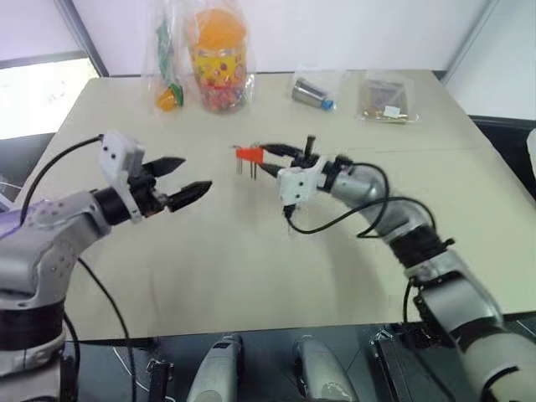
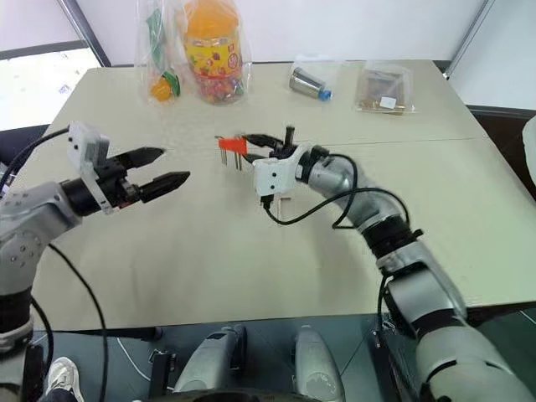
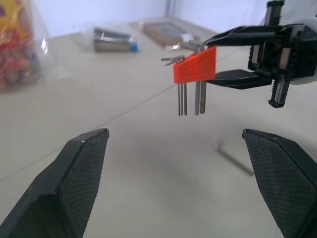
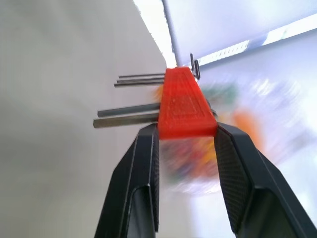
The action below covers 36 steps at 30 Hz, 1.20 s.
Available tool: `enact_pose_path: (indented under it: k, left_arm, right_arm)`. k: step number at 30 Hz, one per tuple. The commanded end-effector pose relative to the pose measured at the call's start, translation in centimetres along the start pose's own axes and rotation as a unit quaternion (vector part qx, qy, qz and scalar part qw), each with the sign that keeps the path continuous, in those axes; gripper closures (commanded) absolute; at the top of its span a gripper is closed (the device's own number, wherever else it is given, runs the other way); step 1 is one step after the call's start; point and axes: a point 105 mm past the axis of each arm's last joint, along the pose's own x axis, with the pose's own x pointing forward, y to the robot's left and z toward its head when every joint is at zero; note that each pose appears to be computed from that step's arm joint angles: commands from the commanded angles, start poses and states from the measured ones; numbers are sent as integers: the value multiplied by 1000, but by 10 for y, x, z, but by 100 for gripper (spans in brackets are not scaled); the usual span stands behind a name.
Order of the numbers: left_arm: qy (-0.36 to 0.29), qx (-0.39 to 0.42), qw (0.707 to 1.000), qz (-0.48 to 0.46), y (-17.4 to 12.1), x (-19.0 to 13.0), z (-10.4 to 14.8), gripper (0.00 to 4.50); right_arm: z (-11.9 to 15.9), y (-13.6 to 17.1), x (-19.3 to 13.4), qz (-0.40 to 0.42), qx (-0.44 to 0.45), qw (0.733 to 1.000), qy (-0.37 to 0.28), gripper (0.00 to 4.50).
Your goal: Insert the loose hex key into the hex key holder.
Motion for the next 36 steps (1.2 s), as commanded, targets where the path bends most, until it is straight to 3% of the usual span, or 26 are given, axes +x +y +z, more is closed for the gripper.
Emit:
enact_pose_path:
  k: [1, 6, 11, 36]
  left_arm:
    - [-27, 5, 999, -42, -9, 7, 20, 0]
    - [-59, 7, 994, -94, -18, 17, 47, 0]
    - [-84, 13, 988, -133, -28, 24, 66, 0]
    - [-85, 21, 984, -153, -37, 36, 50, 0]
  right_arm:
    - [20, -38, -2, -52, -78, 993, -69, 348]
    - [30, -62, -6, -66, -123, 984, -114, 348]
    - [30, -60, -7, -29, -124, 983, -132, 348]
    - [25, -64, -10, 27, -64, 989, -133, 348]
